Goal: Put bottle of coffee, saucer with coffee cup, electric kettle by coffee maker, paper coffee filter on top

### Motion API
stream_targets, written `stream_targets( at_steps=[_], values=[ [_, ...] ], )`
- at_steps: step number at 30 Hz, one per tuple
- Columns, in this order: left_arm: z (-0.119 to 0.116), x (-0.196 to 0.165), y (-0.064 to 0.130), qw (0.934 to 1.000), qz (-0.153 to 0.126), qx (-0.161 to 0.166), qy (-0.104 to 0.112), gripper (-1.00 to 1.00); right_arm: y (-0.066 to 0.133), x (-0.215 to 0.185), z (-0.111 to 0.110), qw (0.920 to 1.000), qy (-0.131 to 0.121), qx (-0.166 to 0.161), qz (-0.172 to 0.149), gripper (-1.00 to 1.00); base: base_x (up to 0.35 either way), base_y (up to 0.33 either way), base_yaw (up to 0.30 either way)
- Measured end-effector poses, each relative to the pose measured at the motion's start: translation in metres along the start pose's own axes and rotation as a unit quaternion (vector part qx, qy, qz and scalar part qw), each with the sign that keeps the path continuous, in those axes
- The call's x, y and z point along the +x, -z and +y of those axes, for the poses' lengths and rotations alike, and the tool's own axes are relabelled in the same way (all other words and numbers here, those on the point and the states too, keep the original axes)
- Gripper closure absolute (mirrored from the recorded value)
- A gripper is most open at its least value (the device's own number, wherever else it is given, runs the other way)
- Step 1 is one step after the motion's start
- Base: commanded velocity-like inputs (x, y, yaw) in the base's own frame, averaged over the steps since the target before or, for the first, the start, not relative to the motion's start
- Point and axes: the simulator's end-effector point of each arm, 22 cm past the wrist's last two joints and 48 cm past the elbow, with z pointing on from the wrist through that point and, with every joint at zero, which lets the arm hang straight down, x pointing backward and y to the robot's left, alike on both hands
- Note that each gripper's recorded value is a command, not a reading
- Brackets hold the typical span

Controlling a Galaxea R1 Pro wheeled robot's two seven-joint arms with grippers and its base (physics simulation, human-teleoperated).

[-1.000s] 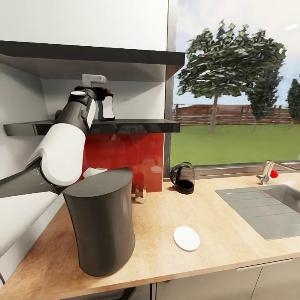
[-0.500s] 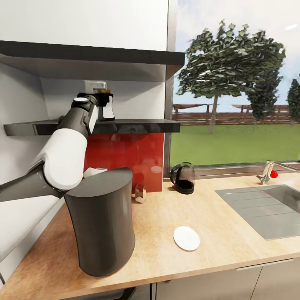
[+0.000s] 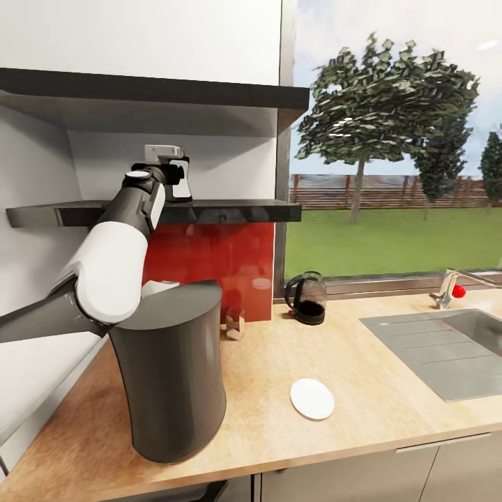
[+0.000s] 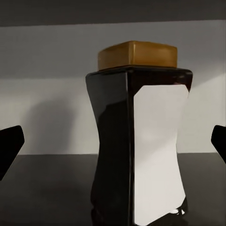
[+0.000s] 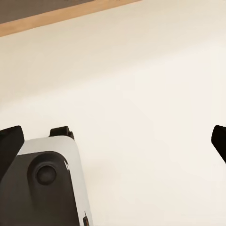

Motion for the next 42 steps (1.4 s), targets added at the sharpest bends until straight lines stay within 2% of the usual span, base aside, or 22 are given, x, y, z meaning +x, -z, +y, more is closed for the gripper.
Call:
stream_targets(
  at_steps=[17,42],
  values=[
    [0.001,0.018,0.001,0.9999,0.011,-0.003,-0.002,-1.0,0.0,0.0,-0.001,1.0,0.003,0.0,0.0,-1.0,0.049,0.0,0.0],
    [0.002,0.02,0.001,0.9999,0.012,-0.002,-0.001,-1.0,0.0,0.0,0.001,1.0,0.004,-0.001,0.0,-1.0,0.077,0.0,0.0]
  ],
)
